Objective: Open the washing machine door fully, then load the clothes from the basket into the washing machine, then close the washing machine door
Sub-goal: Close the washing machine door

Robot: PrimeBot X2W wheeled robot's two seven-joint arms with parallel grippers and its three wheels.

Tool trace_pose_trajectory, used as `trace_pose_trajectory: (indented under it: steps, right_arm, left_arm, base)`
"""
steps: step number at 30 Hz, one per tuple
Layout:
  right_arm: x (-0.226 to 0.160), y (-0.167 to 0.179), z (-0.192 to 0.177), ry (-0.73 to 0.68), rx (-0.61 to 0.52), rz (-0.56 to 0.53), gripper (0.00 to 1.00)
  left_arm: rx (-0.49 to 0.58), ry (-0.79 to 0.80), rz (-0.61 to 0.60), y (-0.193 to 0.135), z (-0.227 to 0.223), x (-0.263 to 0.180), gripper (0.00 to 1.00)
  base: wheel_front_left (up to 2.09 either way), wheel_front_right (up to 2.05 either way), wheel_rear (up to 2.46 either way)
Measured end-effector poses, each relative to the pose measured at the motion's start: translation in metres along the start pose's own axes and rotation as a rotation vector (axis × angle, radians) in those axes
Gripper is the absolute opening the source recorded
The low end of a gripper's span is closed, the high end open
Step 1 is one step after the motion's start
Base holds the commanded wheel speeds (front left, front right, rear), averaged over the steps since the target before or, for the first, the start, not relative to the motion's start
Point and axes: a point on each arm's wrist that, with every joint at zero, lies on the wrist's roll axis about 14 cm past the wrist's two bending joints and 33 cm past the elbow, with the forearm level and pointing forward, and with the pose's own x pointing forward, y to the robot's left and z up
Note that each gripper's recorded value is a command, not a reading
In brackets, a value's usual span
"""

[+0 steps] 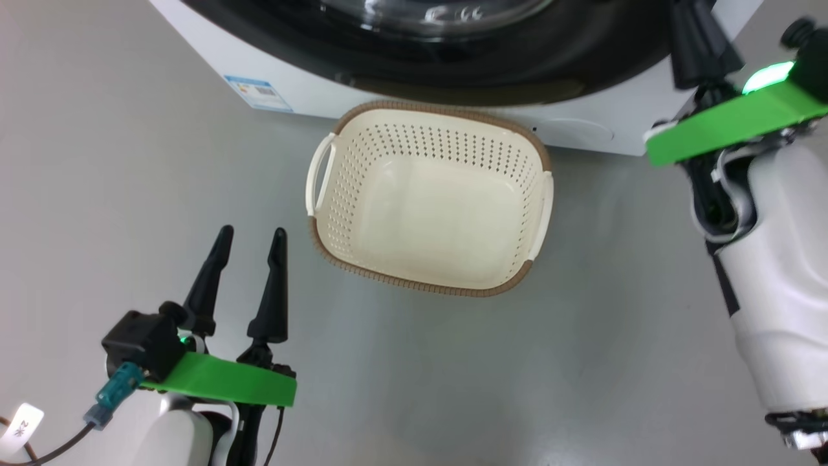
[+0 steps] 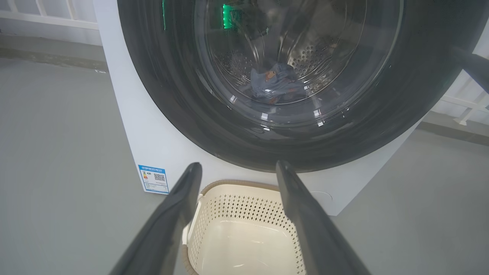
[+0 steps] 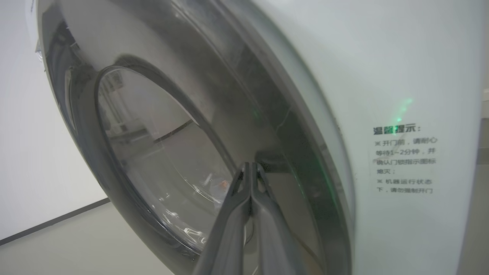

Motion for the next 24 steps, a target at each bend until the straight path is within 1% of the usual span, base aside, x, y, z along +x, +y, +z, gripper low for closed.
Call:
trace_pose_trajectory:
  steps: [7,15,17,18,19,20,21,22,23,24]
  right_arm:
    - [0.013,-0.01,-0.004,-0.017,0.013,-0.033,0.0]
    - [0.013,0.0,-0.005,-0.01,0.002,-0.009,0.0]
    - [0.01,0.004,-0.004,-0.003,-0.006,0.001,0.06]
    - [0.007,0.006,-0.006,0.004,-0.009,0.007,0.12]
    - [0.002,0.008,-0.008,0.017,-0.012,0.009,0.2]
    - [-0.003,0.009,-0.012,0.032,-0.015,0.01,0.36]
    - [-0.009,0.009,-0.016,0.048,-0.017,0.009,0.48]
    - [-0.015,0.01,-0.019,0.063,-0.016,0.007,0.78]
    - [-0.021,0.01,-0.022,0.076,-0.015,0.005,1.0]
    - [-0.026,0.011,-0.024,0.088,-0.018,0.004,1.0]
  left_arm:
    - [0.004,0.006,0.006,0.003,-0.003,0.004,1.0]
    - [0.005,0.003,0.018,0.007,-0.001,0.003,1.0]
    - [0.005,0.001,0.02,0.008,0.0,0.002,1.0]
    - [0.005,0.0,0.022,0.009,0.001,0.002,1.0]
    - [0.005,0.0,0.025,0.009,0.001,0.001,1.0]
    - [0.005,0.001,0.028,0.01,0.001,0.0,1.0]
    - [0.005,0.004,0.031,0.012,0.001,-0.001,1.0]
    - [0.006,0.006,0.033,0.013,0.0,-0.002,1.0]
    - [0.007,0.006,0.035,0.013,0.001,-0.003,1.0]
    - [0.007,0.005,0.037,0.015,0.002,-0.004,1.0]
  base:
    - [0.0,0.0,0.0]
    - [0.0,0.0,0.0]
    - [0.0,0.0,0.0]
    - [0.0,0.0,0.0]
    - [0.0,0.0,0.0]
    - [0.0,0.0,0.0]
    - [0.0,0.0,0.0]
    - [0.0,0.0,0.0]
    - [0.0,0.0,0.0]
    - [0.0,0.0,0.0]
